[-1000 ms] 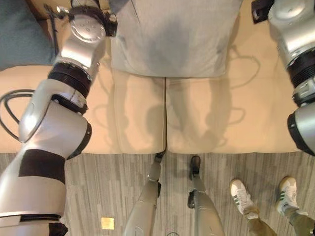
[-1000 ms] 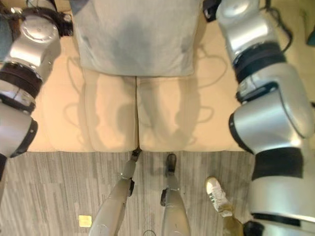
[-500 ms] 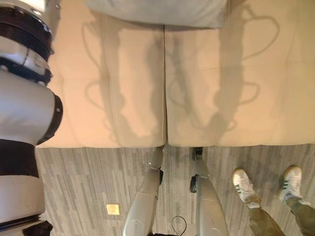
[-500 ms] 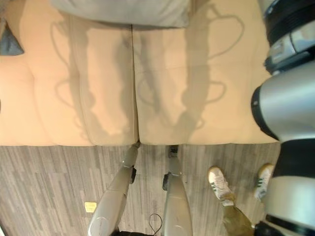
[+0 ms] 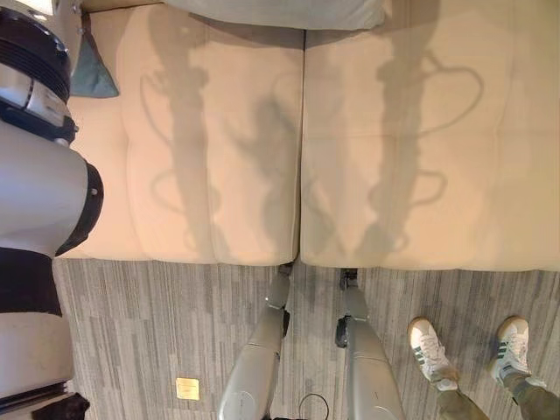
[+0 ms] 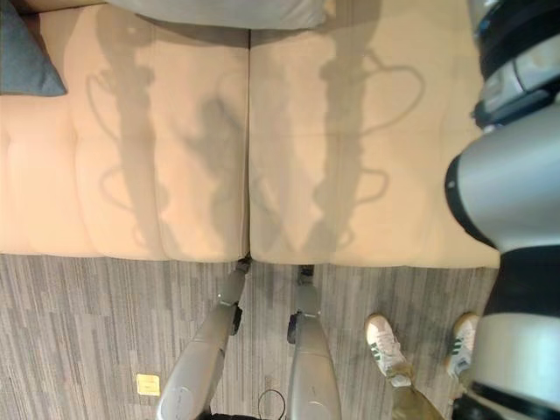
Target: Pick up all the scattered cushions and arrange them neatly on the sofa.
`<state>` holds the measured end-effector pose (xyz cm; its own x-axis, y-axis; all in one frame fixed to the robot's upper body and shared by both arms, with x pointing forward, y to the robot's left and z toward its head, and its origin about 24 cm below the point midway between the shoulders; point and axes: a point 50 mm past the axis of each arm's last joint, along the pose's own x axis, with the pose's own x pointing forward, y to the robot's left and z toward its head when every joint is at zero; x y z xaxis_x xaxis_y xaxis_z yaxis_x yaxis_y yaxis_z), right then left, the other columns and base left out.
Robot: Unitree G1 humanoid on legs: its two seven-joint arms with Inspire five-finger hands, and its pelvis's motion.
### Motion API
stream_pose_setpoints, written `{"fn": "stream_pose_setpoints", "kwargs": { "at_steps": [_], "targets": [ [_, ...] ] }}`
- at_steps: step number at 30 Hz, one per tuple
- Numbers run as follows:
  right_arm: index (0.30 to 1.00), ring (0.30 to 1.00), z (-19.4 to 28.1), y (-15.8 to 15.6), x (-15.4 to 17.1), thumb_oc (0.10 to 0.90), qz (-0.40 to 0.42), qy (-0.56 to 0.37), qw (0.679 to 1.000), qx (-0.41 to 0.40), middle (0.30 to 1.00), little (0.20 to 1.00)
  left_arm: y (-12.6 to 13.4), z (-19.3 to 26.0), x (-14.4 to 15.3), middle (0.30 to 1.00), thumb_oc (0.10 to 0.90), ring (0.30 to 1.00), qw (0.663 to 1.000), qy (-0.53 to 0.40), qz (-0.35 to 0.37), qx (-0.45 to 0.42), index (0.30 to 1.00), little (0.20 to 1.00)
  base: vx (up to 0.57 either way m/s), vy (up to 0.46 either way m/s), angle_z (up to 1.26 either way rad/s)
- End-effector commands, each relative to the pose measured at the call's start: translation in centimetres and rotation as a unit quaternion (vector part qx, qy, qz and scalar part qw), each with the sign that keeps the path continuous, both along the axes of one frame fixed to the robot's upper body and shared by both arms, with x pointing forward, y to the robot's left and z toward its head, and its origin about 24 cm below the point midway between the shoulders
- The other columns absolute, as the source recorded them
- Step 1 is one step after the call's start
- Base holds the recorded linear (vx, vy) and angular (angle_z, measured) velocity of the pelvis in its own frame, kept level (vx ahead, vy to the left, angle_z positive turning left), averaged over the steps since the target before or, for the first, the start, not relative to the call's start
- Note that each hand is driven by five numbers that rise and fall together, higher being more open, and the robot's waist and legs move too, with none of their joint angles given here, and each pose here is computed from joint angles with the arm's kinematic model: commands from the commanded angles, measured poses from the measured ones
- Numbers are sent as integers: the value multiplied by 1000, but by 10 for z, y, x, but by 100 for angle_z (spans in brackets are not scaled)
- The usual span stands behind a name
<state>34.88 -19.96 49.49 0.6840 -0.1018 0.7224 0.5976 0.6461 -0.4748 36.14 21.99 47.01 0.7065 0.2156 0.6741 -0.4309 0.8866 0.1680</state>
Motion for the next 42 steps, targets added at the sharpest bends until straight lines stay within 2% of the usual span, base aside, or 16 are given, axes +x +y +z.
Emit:
{"fn": "stream_pose_setpoints", "kwargs": {
  "at_steps": [1, 3, 13, 20, 25, 37, 42],
  "targets": [
    [900, 900, -2, -14, -1, 800, -57, -12, 998, -21, 900, 900, 49, 20, -30, 900, 800, 900, 993, -41, 106, -9, 900, 900, -14, 22, -8],
    [900, 900, -4, -14, 1, 800, -70, -7, 997, -27, 900, 900, 50, 21, -31, 900, 800, 900, 990, -33, 136, 9, 900, 900, -23, 22, -14],
    [900, 900, -9, -2, 6, 800, -96, -22, 994, -47, 900, 900, 41, 28, -34, 900, 800, 900, 989, -80, 118, -38, 900, 900, -7, 9, 0],
    [900, 900, 6, -3, -7, 800, -130, -81, 986, -68, 900, 900, 39, 37, -42, 900, 800, 900, 982, -113, 145, -38, 900, 900, 23, 13, -2],
    [900, 900, 16, -11, -19, 800, -159, -119, 977, -74, 900, 900, 60, 36, -53, 900, 800, 900, 972, -135, 175, -75, 900, 900, 23, 12, -4],
    [900, 900, 13, -35, -26, 800, -204, -142, 966, -76, 900, 900, 111, 22, -73, 900, 800, 900, 946, -144, 268, -111, 900, 900, 20, 3, -3],
    [900, 900, 13, -51, -33, 800, -198, -159, 966, -40, 900, 900, 141, 6, -83, 900, 800, 900, 935, -132, 299, -140, 900, 900, 0, 0, 0]
  ]
}}
